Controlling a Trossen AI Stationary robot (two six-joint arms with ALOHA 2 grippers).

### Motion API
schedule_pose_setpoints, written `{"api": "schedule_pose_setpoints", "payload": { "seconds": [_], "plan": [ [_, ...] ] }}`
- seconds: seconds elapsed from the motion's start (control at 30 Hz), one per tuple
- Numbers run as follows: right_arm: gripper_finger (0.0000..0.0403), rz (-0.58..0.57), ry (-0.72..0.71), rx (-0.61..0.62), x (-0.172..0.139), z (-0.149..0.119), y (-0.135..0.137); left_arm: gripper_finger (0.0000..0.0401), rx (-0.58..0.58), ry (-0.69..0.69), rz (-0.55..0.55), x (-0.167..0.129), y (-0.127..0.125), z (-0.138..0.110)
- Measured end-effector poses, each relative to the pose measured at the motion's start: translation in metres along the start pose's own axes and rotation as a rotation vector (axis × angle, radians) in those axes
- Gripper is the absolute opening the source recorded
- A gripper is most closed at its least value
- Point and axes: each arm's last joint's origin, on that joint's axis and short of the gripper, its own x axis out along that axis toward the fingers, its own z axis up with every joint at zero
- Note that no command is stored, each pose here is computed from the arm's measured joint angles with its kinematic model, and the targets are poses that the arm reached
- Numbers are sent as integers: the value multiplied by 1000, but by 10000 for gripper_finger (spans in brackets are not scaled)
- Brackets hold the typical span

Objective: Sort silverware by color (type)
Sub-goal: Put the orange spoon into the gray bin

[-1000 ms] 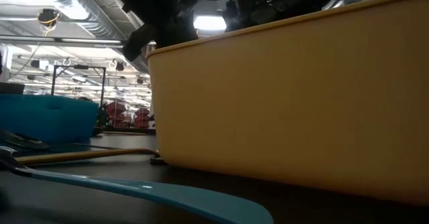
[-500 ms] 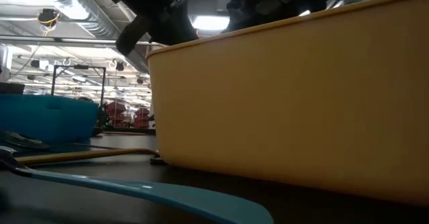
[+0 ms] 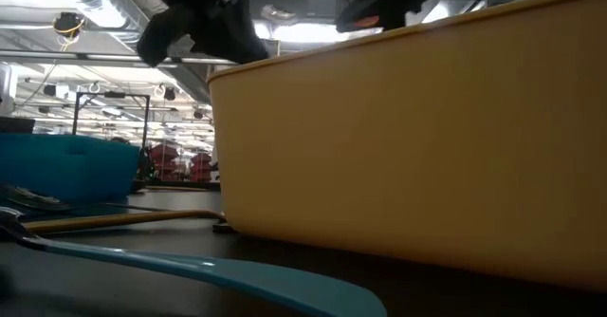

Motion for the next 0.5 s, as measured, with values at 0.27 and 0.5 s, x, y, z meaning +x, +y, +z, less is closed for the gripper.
{"api": "schedule_pose_setpoints", "payload": {
  "seconds": [0.27, 0.5],
  "plan": [
    [0, -90, -20, -3, -56, 0, 1, 40, -165, 159, -86, 3, -3, -21],
    [0, -184, -37, -5, -102, -7, -3, 40, -294, 235, -278, 8, -3, -34]
  ]
}}
